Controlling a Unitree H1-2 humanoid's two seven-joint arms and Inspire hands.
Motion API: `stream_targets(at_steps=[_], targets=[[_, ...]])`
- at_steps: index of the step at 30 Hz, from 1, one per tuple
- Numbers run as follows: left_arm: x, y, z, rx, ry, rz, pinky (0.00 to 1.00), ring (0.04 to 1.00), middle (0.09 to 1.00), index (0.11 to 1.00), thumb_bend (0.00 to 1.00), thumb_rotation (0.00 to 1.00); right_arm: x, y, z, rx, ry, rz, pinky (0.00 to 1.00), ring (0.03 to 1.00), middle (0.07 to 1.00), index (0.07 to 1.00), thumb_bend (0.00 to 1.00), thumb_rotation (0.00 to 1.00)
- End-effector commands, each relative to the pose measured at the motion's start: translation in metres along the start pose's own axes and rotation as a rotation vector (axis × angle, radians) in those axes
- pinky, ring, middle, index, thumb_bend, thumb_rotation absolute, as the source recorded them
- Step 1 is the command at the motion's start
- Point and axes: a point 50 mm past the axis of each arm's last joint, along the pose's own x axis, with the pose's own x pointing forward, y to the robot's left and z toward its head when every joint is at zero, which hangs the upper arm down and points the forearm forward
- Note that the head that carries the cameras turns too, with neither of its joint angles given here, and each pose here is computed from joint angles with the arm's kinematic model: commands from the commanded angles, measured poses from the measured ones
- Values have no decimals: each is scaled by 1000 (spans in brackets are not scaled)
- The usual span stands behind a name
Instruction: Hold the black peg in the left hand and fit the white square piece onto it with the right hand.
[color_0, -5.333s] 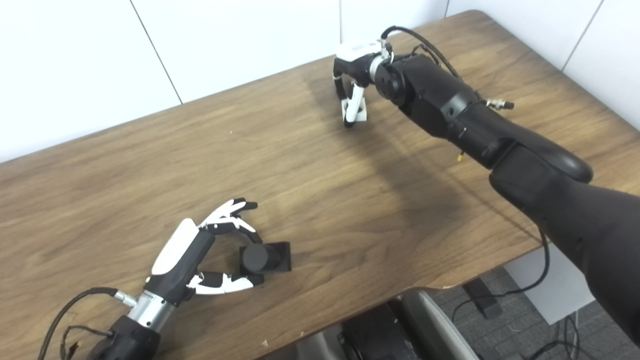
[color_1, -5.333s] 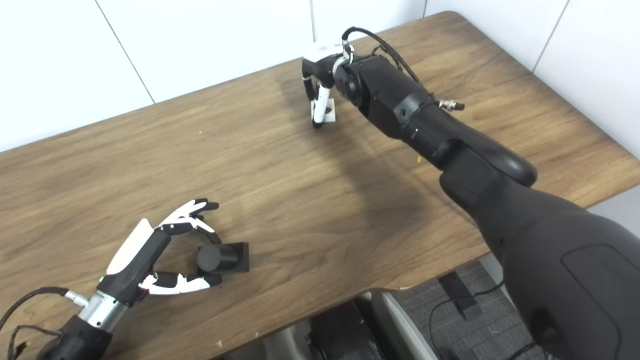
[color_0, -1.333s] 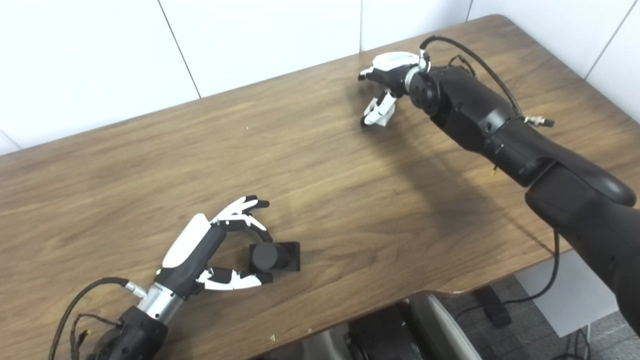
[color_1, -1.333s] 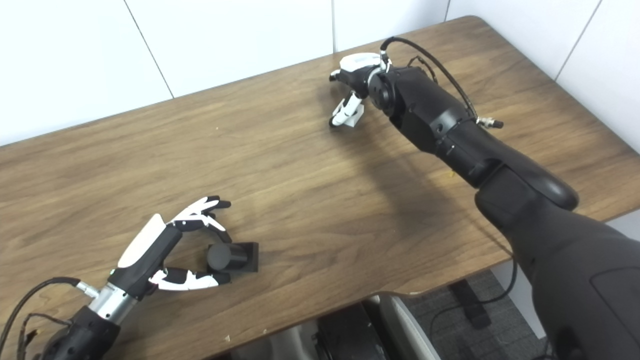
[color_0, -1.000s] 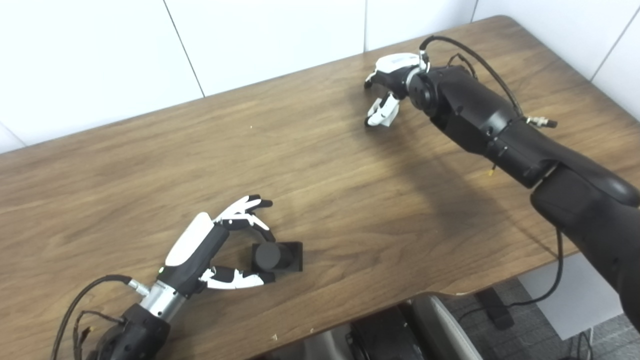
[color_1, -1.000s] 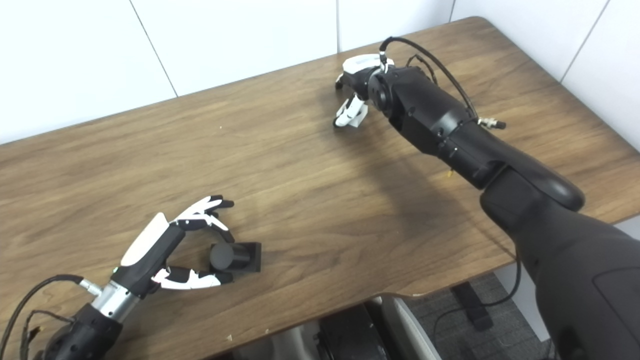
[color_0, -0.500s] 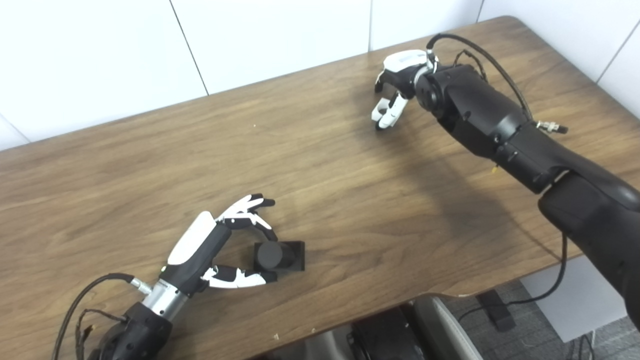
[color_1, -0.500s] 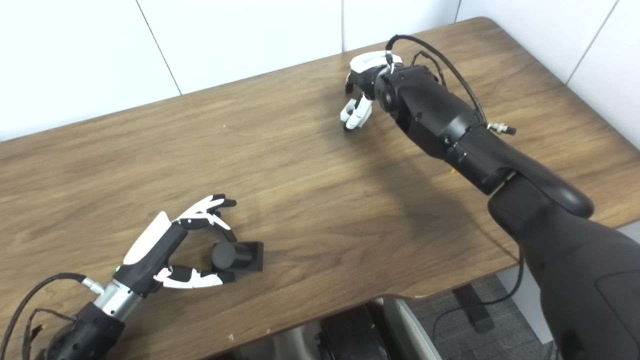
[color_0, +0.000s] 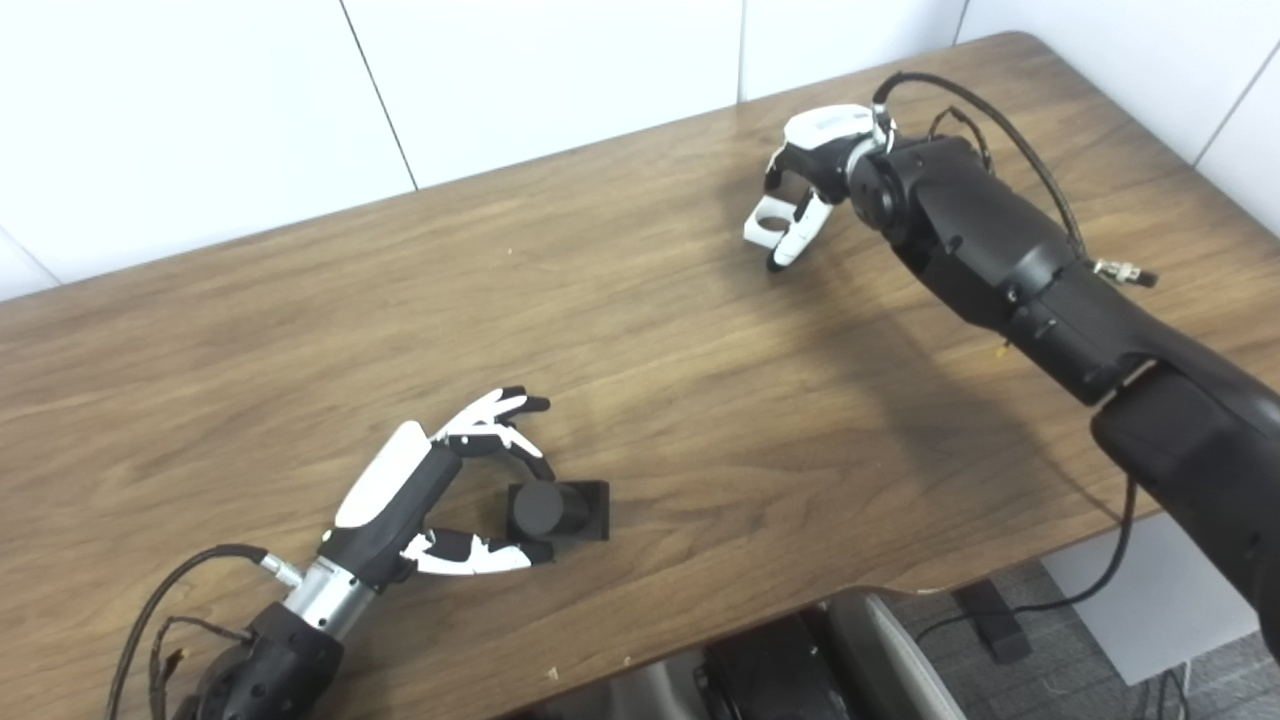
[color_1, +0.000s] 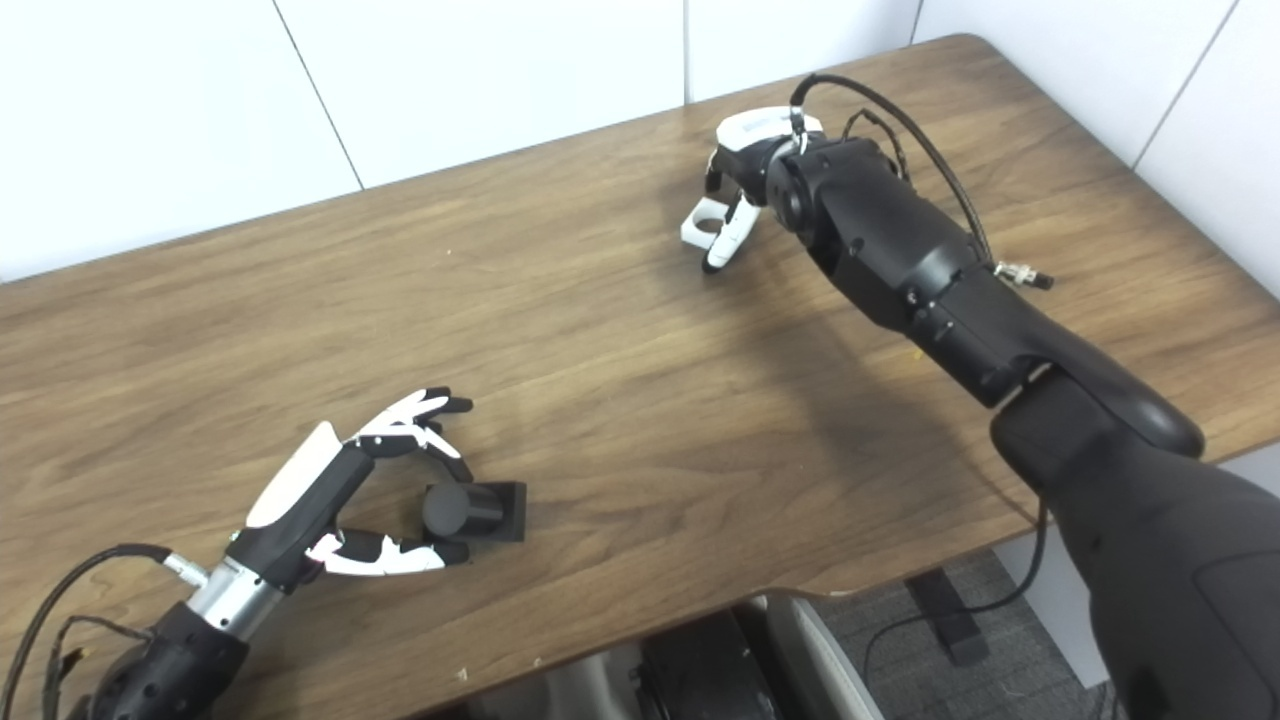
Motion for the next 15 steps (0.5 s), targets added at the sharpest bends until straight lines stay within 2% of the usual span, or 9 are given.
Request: stream_targets(at_steps=[1,6,10,15], targets=[[-22,-10,-27,5,151,-111,786,945,879,491,519,58,0,21,-21,-25,64,126,857,961,961,796,959,408],[-22,-10,-27,5,150,-110,783,944,878,491,519,59,2,23,-21,-15,70,121,819,937,943,788,948,394],[-21,-10,-27,6,151,-111,783,945,878,491,518,60,3,30,-18,-24,71,64,801,909,907,753,938,391],[-22,-10,-26,11,152,-112,789,947,880,491,518,58,4,39,-11,-8,77,6,808,888,867,711,831,387]])
